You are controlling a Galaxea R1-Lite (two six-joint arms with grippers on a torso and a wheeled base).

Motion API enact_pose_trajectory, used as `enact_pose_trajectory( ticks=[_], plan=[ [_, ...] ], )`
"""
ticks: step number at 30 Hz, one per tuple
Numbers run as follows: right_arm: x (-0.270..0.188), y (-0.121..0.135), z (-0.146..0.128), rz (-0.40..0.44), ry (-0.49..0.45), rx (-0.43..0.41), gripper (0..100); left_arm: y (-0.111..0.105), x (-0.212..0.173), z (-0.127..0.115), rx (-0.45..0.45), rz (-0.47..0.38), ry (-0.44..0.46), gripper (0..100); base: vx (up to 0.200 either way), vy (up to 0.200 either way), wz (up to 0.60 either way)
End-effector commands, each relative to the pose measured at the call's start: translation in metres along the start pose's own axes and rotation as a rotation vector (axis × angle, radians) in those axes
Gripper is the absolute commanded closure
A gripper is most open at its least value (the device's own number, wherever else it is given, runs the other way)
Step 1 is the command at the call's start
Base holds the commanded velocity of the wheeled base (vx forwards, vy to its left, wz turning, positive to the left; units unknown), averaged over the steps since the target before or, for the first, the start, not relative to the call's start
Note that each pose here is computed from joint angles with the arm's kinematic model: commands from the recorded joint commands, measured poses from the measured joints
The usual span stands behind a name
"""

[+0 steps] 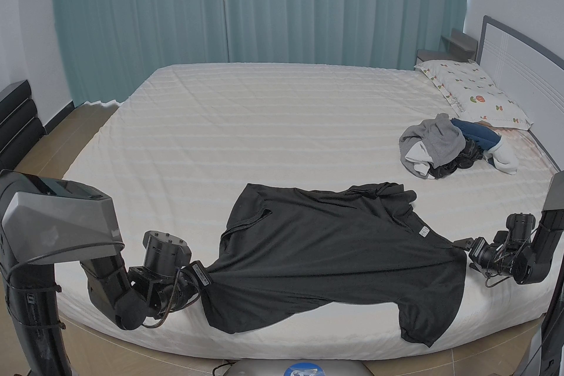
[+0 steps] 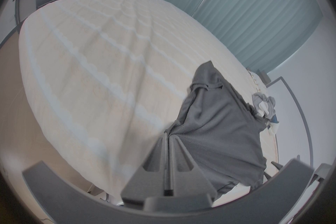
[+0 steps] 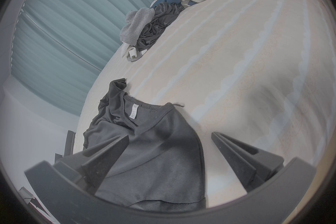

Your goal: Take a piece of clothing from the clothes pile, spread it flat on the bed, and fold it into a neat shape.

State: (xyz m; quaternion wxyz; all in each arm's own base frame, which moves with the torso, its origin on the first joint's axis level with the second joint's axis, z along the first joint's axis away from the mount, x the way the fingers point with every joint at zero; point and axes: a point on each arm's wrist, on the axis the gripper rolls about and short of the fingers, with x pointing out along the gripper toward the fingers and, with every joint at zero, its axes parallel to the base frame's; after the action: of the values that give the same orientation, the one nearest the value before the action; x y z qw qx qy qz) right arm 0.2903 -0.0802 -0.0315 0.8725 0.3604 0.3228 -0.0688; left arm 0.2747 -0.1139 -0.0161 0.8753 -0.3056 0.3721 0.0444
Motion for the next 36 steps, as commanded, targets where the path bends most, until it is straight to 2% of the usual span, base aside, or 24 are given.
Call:
enact_pose_trajectory(
  ticks=[1,12,17,23,24,28,31,34,36],
  plan=[
    [0.000,0.000,0.000,0.001,0.000,0.002,0,0.001,-0.013,0.022,-0.041,-0.021,-0.064,100,0.000,0.000,0.00],
    [-0.003,0.001,-0.003,0.002,0.011,0.000,0,0.016,-0.011,0.043,-0.082,0.010,-0.108,100,0.000,0.000,0.00],
    [-0.004,0.004,-0.011,0.024,0.052,-0.008,0,0.025,0.003,0.032,-0.080,0.040,-0.053,100,0.000,0.000,0.00],
    [-0.003,0.006,-0.018,0.035,0.060,-0.021,0,0.027,0.001,0.028,-0.085,0.017,-0.004,100,0.000,0.000,0.00],
    [-0.003,0.007,-0.020,0.039,0.063,-0.026,0,0.028,0.000,0.027,-0.084,0.015,0.004,0,0.000,0.000,0.00],
    [-0.003,0.010,-0.024,0.040,0.076,-0.033,0,0.029,-0.001,0.026,-0.084,0.011,0.018,0,0.000,0.000,0.00],
    [-0.008,0.009,-0.027,0.038,0.088,-0.040,0,0.029,-0.003,0.027,-0.121,-0.005,0.027,0,0.000,0.000,0.00],
    [-0.010,0.009,-0.029,0.036,0.094,-0.044,0,0.028,-0.011,0.032,-0.161,-0.041,0.037,0,0.000,0.000,0.00],
    [-0.012,0.008,-0.032,0.032,0.104,-0.061,0,0.030,-0.026,0.038,-0.182,-0.098,0.069,0,0.000,0.000,0.00]
  ],
)
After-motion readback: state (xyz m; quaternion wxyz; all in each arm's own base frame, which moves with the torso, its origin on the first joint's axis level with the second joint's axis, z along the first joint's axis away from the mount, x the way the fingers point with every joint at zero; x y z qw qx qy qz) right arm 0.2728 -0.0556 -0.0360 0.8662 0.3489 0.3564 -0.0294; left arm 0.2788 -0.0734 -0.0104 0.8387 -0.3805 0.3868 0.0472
